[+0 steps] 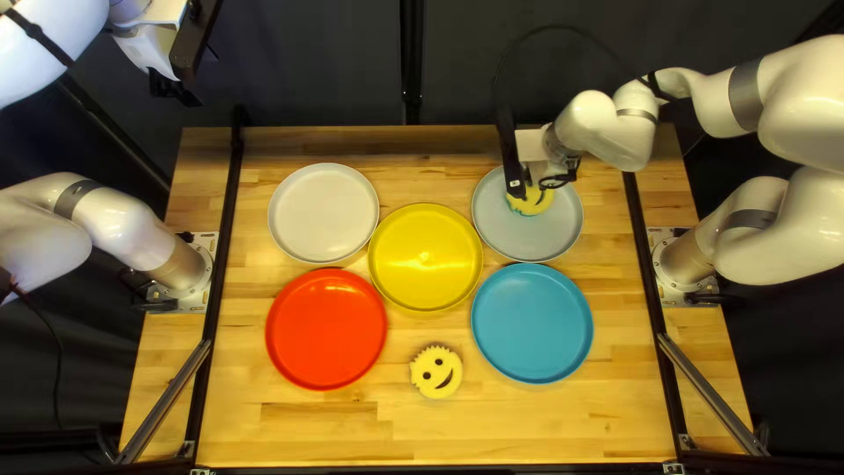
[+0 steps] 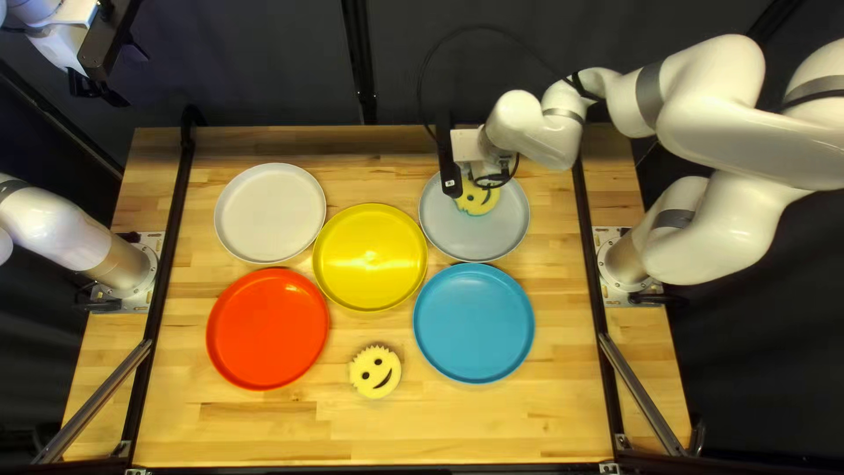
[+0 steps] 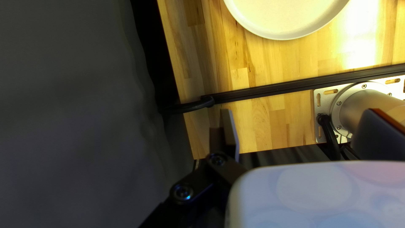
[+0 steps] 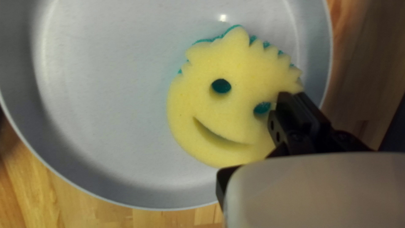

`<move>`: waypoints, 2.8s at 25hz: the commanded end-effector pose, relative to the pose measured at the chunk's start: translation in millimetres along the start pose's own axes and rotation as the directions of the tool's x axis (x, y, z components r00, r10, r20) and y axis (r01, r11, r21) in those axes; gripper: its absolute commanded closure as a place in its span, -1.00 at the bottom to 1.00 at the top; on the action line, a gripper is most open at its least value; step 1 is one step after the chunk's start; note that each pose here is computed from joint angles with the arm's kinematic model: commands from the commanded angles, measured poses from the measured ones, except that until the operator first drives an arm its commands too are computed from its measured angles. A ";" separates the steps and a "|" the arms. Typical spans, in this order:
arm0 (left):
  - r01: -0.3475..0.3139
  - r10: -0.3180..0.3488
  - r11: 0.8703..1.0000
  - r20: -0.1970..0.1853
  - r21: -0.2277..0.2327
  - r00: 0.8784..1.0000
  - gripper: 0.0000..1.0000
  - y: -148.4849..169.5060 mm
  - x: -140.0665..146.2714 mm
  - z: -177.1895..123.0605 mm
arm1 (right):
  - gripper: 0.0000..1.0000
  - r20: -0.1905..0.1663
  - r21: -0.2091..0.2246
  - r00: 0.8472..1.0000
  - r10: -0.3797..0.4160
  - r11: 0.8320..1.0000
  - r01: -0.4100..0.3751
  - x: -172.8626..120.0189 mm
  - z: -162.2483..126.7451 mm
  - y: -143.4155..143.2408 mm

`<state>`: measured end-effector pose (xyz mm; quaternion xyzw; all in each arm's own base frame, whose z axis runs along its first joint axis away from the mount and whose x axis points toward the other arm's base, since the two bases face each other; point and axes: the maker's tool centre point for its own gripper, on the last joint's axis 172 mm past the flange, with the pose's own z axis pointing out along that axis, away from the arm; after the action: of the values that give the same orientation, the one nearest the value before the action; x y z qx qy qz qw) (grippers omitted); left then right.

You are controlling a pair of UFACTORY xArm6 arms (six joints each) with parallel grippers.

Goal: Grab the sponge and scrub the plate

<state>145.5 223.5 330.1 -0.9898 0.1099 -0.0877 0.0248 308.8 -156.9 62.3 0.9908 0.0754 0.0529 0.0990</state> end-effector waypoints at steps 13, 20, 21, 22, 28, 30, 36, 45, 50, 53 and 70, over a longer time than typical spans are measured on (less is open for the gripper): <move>0.000 0.000 1.000 0.000 0.000 1.000 -1.00 0.0 0.0 0.0 | 1.00 -0.004 -0.005 0.999 -0.034 0.999 0.034 -22.1 2.1 -3.8; 0.000 0.000 1.000 0.000 0.000 1.000 -1.00 0.0 0.0 0.0 | 1.00 -0.004 0.003 0.999 -0.032 0.999 0.032 -19.4 10.4 30.2; 0.000 0.000 1.000 0.000 0.000 1.000 -1.00 0.0 0.0 0.0 | 1.00 -0.003 0.003 0.999 -0.032 0.999 0.032 -20.1 11.5 35.6; 0.000 0.000 1.000 0.000 0.000 1.000 -1.00 0.0 0.0 0.0 | 1.00 -0.003 0.004 0.999 -0.032 0.999 0.032 -20.7 11.9 38.7; 0.000 0.000 1.000 0.000 0.000 1.000 -1.00 0.0 0.0 0.0 | 1.00 -0.003 0.001 0.999 -0.036 0.999 0.036 -22.6 9.1 37.4; 0.000 0.000 1.000 0.000 0.000 1.000 -1.00 0.0 0.0 0.0 | 1.00 -0.003 0.000 0.999 -0.039 0.999 0.039 -24.1 9.4 31.7; 0.000 0.000 1.000 0.000 0.000 1.000 -1.00 0.0 0.0 0.0 | 1.00 -0.001 -0.004 0.999 -0.054 0.999 0.054 -29.4 8.0 12.0; 0.000 0.000 1.000 0.000 0.000 1.000 -1.00 0.0 0.0 0.0 | 1.00 0.004 -0.018 0.998 -0.065 0.998 0.065 -34.4 -2.6 -23.9; 0.000 0.000 1.000 0.000 0.000 1.000 -1.00 0.0 0.0 0.0 | 1.00 0.006 -0.028 0.997 -0.074 0.997 0.074 -25.6 -8.2 -41.2; 0.000 0.000 1.000 0.000 0.000 1.000 -1.00 0.0 0.0 0.0 | 1.00 0.005 -0.029 0.997 -0.079 0.996 0.079 -24.2 -6.2 -38.8; 0.000 0.000 1.000 0.000 0.000 1.000 -1.00 0.0 0.0 0.0 | 1.00 0.018 -0.005 0.998 -0.057 0.998 0.058 -7.9 20.5 55.2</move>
<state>145.5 223.5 330.1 -0.9898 0.1099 -0.0877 0.0248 307.3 -204.4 53.0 0.9879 0.1059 0.0407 0.1057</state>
